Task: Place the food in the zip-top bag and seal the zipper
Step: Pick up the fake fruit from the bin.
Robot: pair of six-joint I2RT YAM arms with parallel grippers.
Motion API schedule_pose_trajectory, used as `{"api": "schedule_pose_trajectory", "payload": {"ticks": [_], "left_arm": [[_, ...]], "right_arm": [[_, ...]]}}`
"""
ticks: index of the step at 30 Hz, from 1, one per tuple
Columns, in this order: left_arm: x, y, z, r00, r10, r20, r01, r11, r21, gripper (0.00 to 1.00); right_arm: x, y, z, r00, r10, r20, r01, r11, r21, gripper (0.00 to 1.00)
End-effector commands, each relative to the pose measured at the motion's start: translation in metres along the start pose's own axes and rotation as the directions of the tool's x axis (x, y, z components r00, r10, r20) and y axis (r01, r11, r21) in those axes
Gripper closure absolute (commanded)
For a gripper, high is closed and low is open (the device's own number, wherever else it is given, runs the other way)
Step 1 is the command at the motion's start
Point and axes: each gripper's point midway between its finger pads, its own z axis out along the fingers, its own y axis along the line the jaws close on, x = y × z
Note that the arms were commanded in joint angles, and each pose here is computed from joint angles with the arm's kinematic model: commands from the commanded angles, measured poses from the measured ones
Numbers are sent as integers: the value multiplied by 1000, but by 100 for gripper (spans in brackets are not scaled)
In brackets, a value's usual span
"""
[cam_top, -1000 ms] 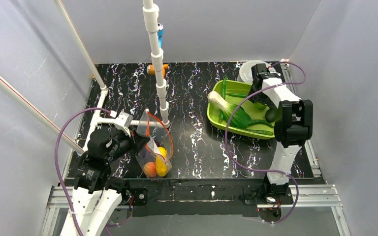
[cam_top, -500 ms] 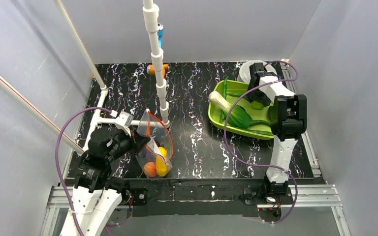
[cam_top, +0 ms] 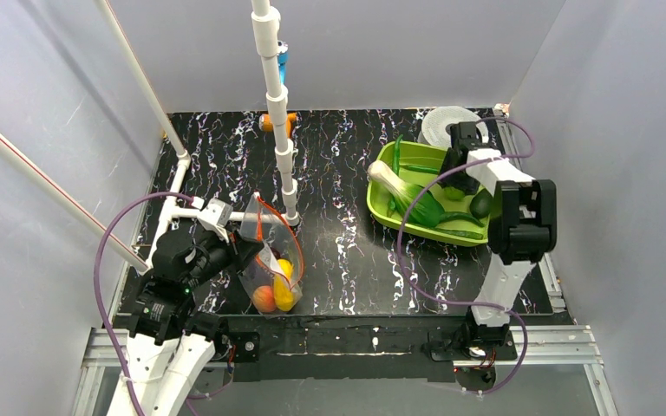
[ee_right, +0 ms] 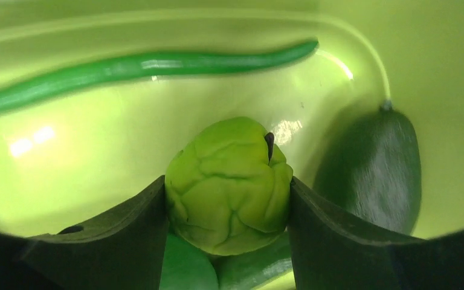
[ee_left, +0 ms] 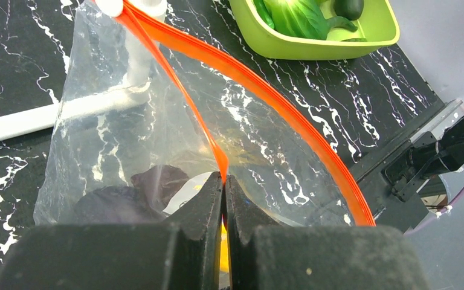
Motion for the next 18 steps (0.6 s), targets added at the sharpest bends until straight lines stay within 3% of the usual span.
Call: {"api": "schedule_pose_trajectory", "payload": {"ticks": [1, 7, 12, 15, 18], "left_arm": [[-3, -2, -4, 1000, 11, 16, -11, 1000, 4, 100], [-1, -3, -5, 1000, 11, 12, -11, 1000, 8, 100], [-1, -2, -4, 1000, 8, 8, -8, 1000, 3, 100], [-1, -1, -1, 1000, 4, 2, -4, 1000, -1, 100], [0, 0, 0, 1000, 1, -8, -1, 1000, -2, 100]], "right_arm": [[-24, 8, -37, 976, 34, 214, -3, 990, -142, 96], [-19, 13, -76, 941, 54, 335, 16, 979, -204, 99], [-27, 26, -153, 884, 97, 457, 41, 958, -284, 99], [-17, 45, -202, 851, 134, 507, 104, 904, -415, 99], [15, 69, -236, 855, 150, 496, 181, 810, -557, 99]]}}
